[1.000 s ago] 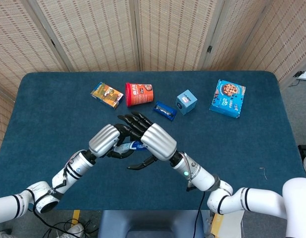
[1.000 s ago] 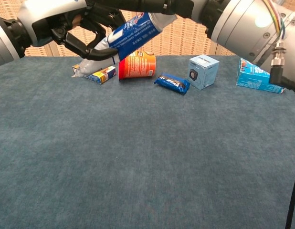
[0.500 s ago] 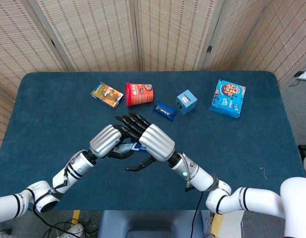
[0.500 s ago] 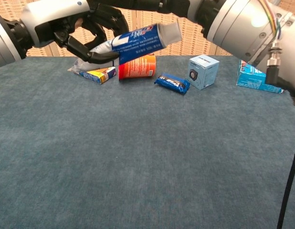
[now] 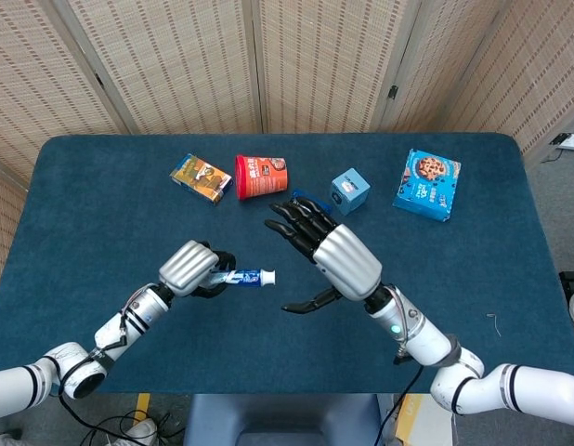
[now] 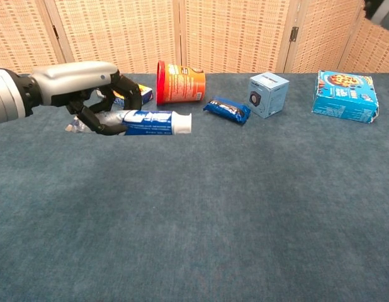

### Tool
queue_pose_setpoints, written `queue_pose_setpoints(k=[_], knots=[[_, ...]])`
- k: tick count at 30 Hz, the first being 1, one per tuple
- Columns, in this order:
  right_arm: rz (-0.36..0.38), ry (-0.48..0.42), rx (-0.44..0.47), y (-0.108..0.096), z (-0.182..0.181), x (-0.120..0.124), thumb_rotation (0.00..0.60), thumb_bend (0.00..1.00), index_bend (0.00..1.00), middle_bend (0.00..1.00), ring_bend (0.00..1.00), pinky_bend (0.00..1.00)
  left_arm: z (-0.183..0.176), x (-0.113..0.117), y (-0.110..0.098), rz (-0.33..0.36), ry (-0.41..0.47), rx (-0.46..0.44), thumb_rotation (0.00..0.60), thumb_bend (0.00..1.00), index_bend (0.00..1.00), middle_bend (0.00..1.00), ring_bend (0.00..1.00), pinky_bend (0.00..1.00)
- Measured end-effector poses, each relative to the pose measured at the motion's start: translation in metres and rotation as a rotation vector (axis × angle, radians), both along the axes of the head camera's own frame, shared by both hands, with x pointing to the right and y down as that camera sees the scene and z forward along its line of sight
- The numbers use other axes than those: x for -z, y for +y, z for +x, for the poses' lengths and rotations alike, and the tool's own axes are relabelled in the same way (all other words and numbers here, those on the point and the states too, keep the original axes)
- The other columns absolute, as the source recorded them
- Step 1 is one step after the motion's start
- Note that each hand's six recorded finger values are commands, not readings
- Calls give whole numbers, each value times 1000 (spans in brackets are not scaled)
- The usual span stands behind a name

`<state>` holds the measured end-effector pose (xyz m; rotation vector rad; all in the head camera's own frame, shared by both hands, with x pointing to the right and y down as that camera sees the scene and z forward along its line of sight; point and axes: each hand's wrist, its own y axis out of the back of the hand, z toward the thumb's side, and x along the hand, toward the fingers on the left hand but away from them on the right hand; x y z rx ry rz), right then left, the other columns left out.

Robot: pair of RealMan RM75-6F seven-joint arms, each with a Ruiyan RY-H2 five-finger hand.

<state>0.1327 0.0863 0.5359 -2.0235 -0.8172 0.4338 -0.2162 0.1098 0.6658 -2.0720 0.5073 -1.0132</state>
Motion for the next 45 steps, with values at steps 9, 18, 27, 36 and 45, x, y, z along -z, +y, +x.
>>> queue_pose_setpoints(k=[9, 18, 27, 36, 45], knots=[[-35, 107, -85, 1, 45, -13, 120, 66, 0, 0, 0, 0, -9, -37, 5, -43, -171, 80, 600, 599, 758, 881, 757, 534], [-56, 157, -136, 4, 71, -20, 122, 66, 0, 0, 0, 0, -13, -65, 10, -76, -289, 139, 600, 594, 679, 853, 722, 536], [-61, 184, -163, 4, 83, -22, 120, 66, 0, 0, 0, 0, -18, -65, 9, -138, -253, 217, 600, 313, 0, 136, 71, 175], [-68, 237, -203, 6, 105, -23, 123, 66, 0, 0, 0, 0, -35, -35, -2, -96, -183, 285, 600, 307, 0, 99, 52, 131], [-136, 404, -265, 22, 161, -32, 307, 68, 0, 0, 0, 0, -78, 4, -9, 64, -172, 411, 600, 317, 129, 291, 200, 170]])
